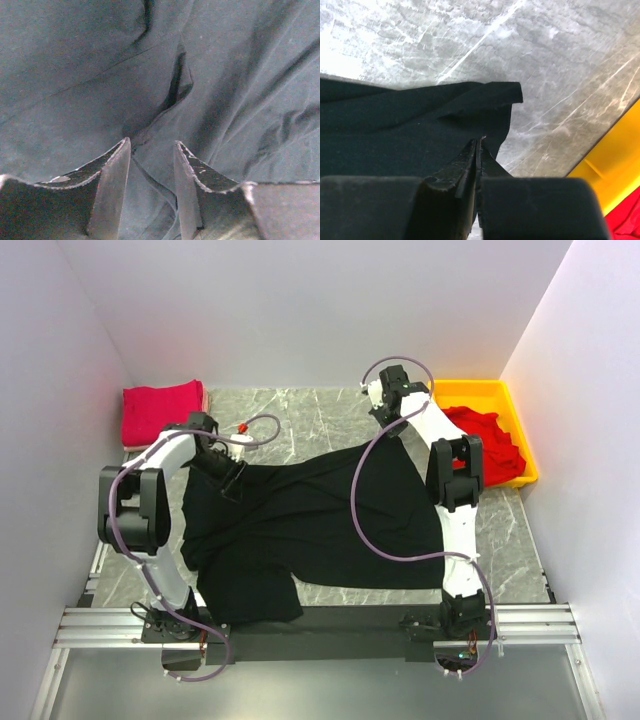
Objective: Fold and stack the t-shirts
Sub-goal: Flatten the tshirt out
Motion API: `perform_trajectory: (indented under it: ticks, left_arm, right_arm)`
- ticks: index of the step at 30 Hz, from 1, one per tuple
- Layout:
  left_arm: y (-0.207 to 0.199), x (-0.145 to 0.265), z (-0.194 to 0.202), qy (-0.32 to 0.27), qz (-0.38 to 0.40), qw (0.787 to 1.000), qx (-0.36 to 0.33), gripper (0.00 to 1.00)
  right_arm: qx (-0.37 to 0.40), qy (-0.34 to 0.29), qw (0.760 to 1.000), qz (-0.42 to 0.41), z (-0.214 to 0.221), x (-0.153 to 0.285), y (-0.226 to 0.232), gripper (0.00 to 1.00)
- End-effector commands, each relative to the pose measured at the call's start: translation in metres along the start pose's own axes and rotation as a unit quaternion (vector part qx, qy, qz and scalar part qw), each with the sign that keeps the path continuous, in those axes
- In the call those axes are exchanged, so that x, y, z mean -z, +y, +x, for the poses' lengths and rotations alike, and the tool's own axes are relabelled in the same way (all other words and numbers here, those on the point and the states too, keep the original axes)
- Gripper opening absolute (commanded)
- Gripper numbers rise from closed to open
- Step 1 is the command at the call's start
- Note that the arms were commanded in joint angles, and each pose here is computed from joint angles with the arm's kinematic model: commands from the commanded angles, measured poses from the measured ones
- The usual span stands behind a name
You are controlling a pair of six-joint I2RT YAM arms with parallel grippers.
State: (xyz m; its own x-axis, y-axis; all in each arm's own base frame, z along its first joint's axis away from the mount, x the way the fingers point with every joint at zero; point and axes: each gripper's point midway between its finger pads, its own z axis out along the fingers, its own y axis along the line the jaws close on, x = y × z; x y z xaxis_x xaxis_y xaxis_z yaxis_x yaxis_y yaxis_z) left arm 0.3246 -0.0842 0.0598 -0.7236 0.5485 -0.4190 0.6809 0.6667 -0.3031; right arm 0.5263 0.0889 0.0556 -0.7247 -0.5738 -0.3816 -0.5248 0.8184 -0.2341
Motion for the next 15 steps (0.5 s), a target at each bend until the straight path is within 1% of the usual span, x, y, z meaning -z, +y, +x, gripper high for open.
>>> perform_trajectory:
  ticks: [1, 3, 5, 6, 7, 8, 9, 10, 12, 14, 15]
  left_arm:
    - [0.004, -0.008, 0.003, 0.013, -0.011, 1.0, 0.005, 0.45]
    - [0.008, -0.012, 0.006, 0.025, -0.021, 0.999, 0.005, 0.45]
    - [0.011, -0.014, 0.007, 0.029, -0.026, 0.999, 0.005, 0.47]
    - [0.012, -0.014, 0.007, 0.029, -0.028, 0.999, 0.006, 0.46]
    - [0.012, -0.013, 0.006, 0.027, -0.028, 0.999, 0.003, 0.43]
    - [0.012, -0.013, 0.006, 0.028, -0.027, 0.999, 0.003, 0.35]
    - [0.011, -0.013, 0.006, 0.028, -0.027, 0.999, 0.004, 0.3]
    - [0.01, -0.011, 0.005, 0.027, -0.024, 0.999, 0.001, 0.21]
    - [0.009, -0.006, 0.002, 0.021, -0.027, 0.999, -0.008, 0.12]
    - [0.01, 0.0, -0.004, 0.014, -0.034, 0.999, -0.017, 0.01]
    - [0.01, 0.003, -0.007, 0.009, -0.037, 0.999, -0.019, 0.01]
  right_arm:
    - [0.0, -0.02, 1.0, 0.002, -0.011, 0.013, -0.009, 0.05]
    - [0.002, -0.019, 1.0, 0.003, -0.011, 0.013, -0.009, 0.0]
    - [0.001, -0.02, 1.0, 0.005, -0.011, 0.013, -0.012, 0.0]
    - [0.001, -0.019, 1.0, 0.003, -0.011, 0.013, -0.011, 0.0]
    - [0.001, -0.021, 1.0, 0.003, -0.011, 0.013, -0.012, 0.0]
    - [0.0, -0.023, 1.0, 0.003, -0.011, 0.014, -0.013, 0.0]
    - [-0.002, -0.025, 1.0, 0.003, -0.011, 0.015, -0.015, 0.0]
    - [-0.004, -0.024, 1.0, 0.005, -0.009, 0.016, -0.017, 0.0]
    - [-0.004, -0.024, 1.0, 0.004, -0.008, 0.017, -0.017, 0.0]
    - [-0.013, -0.026, 1.0, 0.006, -0.006, 0.02, -0.023, 0.0]
    - [-0.016, -0.027, 0.999, 0.006, -0.006, 0.022, -0.024, 0.0]
